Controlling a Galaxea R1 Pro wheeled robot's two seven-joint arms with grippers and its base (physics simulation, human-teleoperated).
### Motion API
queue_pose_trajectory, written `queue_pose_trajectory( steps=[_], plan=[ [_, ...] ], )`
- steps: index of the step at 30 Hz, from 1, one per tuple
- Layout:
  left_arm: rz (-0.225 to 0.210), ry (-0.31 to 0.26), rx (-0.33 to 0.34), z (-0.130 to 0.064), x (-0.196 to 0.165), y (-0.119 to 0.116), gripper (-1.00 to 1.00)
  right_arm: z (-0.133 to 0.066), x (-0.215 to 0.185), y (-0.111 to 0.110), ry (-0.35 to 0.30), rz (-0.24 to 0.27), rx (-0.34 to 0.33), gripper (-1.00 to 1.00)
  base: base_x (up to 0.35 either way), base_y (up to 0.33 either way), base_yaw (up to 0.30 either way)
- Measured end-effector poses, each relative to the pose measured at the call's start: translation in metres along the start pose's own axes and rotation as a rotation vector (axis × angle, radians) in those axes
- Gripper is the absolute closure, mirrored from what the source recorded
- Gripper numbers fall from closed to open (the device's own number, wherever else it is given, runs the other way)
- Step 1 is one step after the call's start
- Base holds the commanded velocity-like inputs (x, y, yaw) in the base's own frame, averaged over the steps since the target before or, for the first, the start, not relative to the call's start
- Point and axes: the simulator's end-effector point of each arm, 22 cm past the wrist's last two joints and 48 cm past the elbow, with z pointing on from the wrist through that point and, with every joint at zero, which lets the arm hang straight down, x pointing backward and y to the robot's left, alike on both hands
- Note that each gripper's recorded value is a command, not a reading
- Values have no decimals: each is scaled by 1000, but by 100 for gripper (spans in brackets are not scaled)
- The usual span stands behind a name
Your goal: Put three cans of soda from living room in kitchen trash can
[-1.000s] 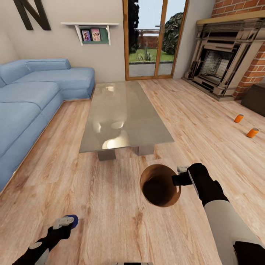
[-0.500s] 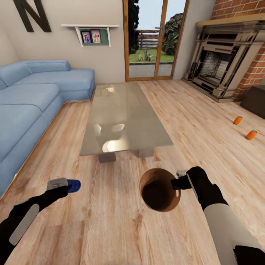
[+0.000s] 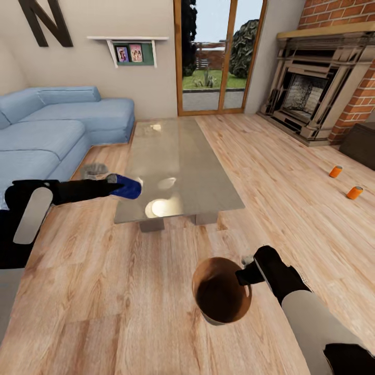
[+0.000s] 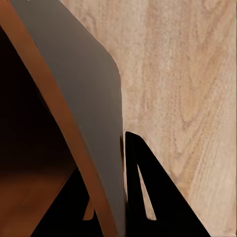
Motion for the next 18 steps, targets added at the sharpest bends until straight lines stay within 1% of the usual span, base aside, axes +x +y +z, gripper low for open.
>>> queue_pose_trajectory(
  steps=[1, 2, 4, 5, 6, 7, 8, 9, 10, 14, 15, 18],
  plan=[
    [20, 7, 17, 3, -2, -9, 100, 4, 5, 1, 17, -4, 0, 100, 0, 0, 0],
    [43, 22, 80, 10, -5, -34, 100, 6, 6, 4, 27, -19, 6, 100, 0, 0, 0],
    [71, 43, 124, 15, -4, -54, 100, 9, 8, 13, 38, -23, -9, 100, 0, 0, 0],
    [86, 64, 191, 20, -2, -80, 100, 10, 6, 21, 41, -32, -16, 100, 0, 0, 0],
    [99, 75, 211, 22, -1, -89, 100, 9, 3, 28, 38, -29, -33, 100, 0, 0, 0],
    [108, 93, 262, 24, 0, -109, 100, 8, -2, 36, 33, -35, -43, 100, 0, 0, 0],
    [115, 103, 277, 25, 2, -115, 100, 8, -4, 42, 32, -32, -57, 100, 0, 0, 0],
    [120, 120, 313, 26, 6, -128, 100, 7, -8, 48, 29, -40, -60, 100, 0, 0, 0],
    [128, 139, 334, 27, 12, -137, 100, 4, -13, 50, 22, -47, -60, 100, 0, 0, 0],
    [160, 200, 366, 33, 34, -154, 100, -6, -32, 52, -5, -62, -50, 100, 0, 0, 0],
    [165, 207, 367, 33, 36, -155, 100, -8, -36, 52, -13, -63, -50, 100, 0, 0, 0],
    [180, 229, 383, 33, 45, -162, 100, -15, -48, 51, -10, -59, -52, 100, 0, 0, 0]
  ],
)
